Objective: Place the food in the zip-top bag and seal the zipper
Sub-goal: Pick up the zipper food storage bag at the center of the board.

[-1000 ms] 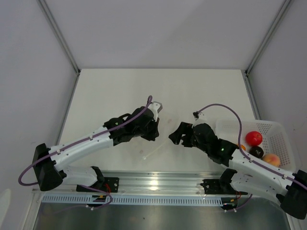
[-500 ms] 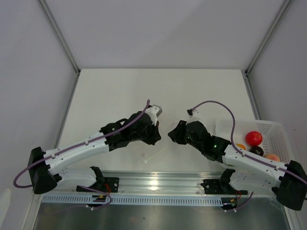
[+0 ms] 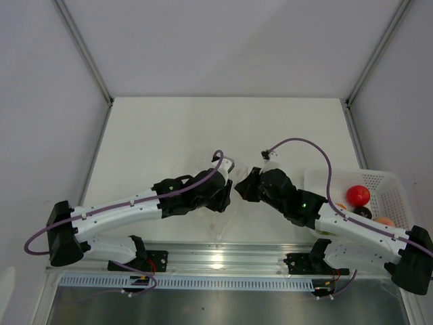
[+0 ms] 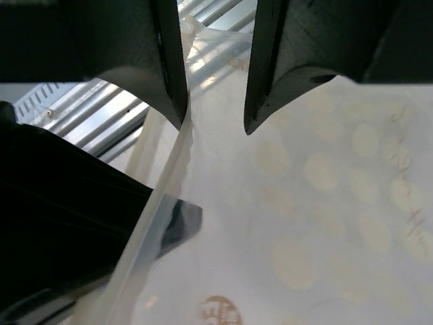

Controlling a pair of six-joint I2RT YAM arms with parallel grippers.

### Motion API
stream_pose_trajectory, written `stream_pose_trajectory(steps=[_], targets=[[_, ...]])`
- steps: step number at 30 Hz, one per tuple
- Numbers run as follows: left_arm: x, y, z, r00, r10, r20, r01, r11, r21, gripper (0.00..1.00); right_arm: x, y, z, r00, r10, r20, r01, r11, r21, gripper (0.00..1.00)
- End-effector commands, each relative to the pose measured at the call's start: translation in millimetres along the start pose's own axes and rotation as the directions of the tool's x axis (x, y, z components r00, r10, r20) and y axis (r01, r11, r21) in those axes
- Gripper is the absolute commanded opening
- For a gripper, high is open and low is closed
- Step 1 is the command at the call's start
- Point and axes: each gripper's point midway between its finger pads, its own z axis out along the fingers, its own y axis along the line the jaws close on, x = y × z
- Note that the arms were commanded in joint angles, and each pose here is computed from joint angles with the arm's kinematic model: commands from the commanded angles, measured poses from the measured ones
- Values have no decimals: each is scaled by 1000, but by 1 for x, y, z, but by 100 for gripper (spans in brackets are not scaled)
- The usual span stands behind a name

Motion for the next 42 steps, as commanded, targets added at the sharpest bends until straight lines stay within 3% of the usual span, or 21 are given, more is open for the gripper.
stream_pose_trajectory(steps=[1, 4, 8, 12, 16, 19, 23, 28, 35, 37, 42], targets=[[-16, 11, -5, 998, -25, 64, 31, 995, -96, 42, -19, 20, -12, 998, 42, 39, -40, 998, -42, 0], [-16, 19, -5, 996, -28, 79, 39, 989, -143, 41, -18, 19, -14, 998, 48, 37, -47, 998, -44, 0], [-21, 18, -3, 996, -7, 87, 20, 987, -159, 32, -18, 19, -17, 998, 46, 34, -44, 998, -46, 0], [-29, 13, 2, 996, 51, 69, -39, 986, -164, 1, -20, 16, -16, 999, 12, 29, -12, 1000, -15, 0], [-66, -10, -14, 990, 87, 115, -75, 992, -103, 0, -18, -13, -6, 998, -51, -30, 54, 992, 112, 0], [-92, -10, -26, 982, 95, 162, -71, 986, -148, 1, -20, -39, 3, 991, -99, -89, 115, 972, 203, 0], [-144, -11, -50, 964, 106, 244, -56, 978, -203, 1, -30, -63, 14, 985, -101, -139, 135, 957, 256, 0], [-179, -3, -43, 952, 126, 278, -54, 966, -253, 0, -52, -81, 23, 984, -85, -155, 123, 958, 259, 0], [-154, 7, 7, 960, 97, 262, -23, 962, -271, 0, -57, -102, 38, 974, -95, -206, 154, 945, 290, 0], [-128, 23, 27, 970, 85, 226, -12, 952, -307, 1, -46, -106, 46, 965, -81, -248, 151, 948, 279, 0], [-115, 29, 48, 965, 53, 257, 24, 958, -286, 1, -36, -107, 56, 960, -76, -271, 146, 958, 249, 0]])
